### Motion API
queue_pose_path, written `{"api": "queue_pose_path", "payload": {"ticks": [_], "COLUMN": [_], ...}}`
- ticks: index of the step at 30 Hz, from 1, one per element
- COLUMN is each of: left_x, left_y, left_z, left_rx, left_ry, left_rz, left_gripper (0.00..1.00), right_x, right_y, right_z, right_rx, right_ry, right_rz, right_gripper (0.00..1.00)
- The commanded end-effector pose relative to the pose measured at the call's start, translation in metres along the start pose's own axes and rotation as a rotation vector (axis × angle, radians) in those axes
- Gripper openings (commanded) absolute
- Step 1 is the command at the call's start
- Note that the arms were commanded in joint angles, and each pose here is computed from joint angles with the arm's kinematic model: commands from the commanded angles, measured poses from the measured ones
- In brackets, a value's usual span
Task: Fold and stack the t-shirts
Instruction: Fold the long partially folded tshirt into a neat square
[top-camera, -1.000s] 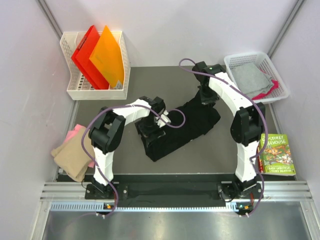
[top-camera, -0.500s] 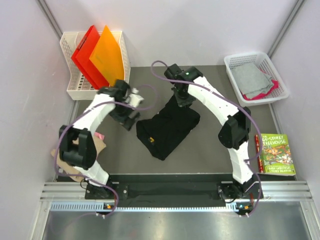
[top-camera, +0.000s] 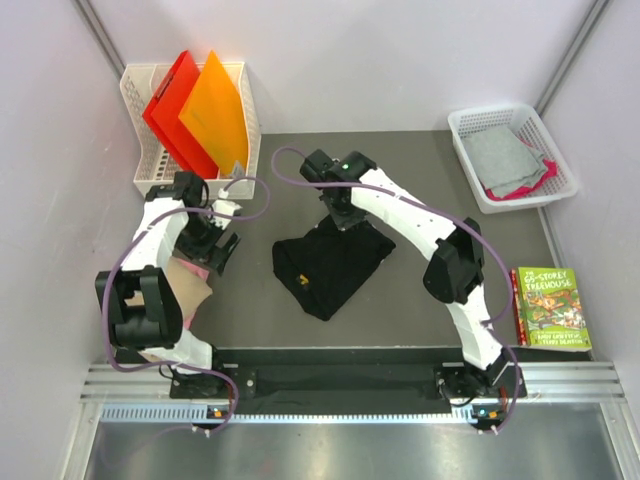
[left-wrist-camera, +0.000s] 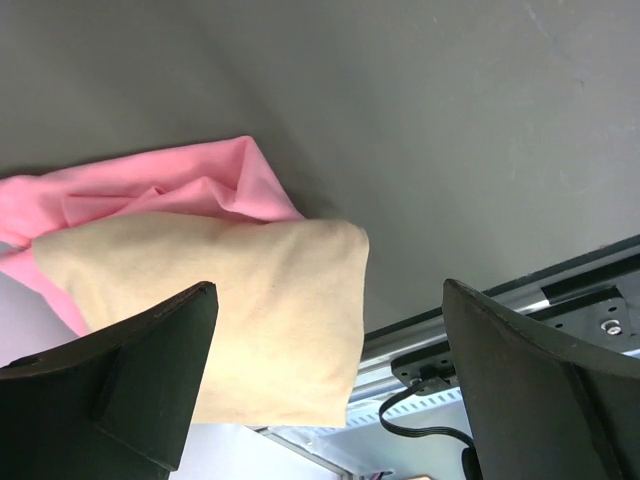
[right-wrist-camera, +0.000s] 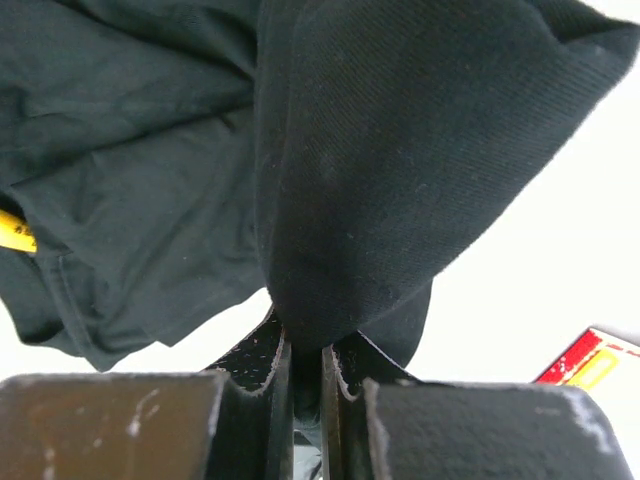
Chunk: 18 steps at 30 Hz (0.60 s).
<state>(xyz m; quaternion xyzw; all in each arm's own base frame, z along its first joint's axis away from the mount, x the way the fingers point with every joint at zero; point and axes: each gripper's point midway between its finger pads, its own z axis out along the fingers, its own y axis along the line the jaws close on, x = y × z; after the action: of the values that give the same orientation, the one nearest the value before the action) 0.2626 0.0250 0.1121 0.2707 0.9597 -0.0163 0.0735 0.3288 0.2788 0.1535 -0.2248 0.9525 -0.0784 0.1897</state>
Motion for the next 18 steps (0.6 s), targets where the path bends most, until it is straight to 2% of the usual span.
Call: {"api": "queue_pose_path", "payload": {"ticks": [1,4,8,13,18], "left_x": [0.002,0.003,0.003,0.003,0.006], "left_y": [-0.005,-0.007,-0.008,-0.009,-0.010], "left_z": [-0.010,-0.009,-0.010,-0.015,-0.017], "left_rx": [0.025,0.043,0.043,0.051,0.048], "left_ry": [-0.043,-0.042,-0.036,-0.036,-0.028], "left_rz": [0.013,0.005,0.008,0.007,0.010], "left_gripper": [0.99,0.99,0.99,0.99,0.99], "right_x": [0.022,0.021,0.009,-0.007,-0.017], "right_y": [-0.016,-0.032,-0.085,-0.141,-0.181], "right_z": [-0.010,-0.006,0.000,0.014,0.032], "right_rx": [0.097,0.175,0.283,0.303,0.319], "right_ry": [0.063,0.056,0.041,0.015,0.014], "right_rz": [-0.074,-0.061,0.068,0.217,0.253], "right_gripper": [0.00,0.00,0.00,0.00,0.00]}}
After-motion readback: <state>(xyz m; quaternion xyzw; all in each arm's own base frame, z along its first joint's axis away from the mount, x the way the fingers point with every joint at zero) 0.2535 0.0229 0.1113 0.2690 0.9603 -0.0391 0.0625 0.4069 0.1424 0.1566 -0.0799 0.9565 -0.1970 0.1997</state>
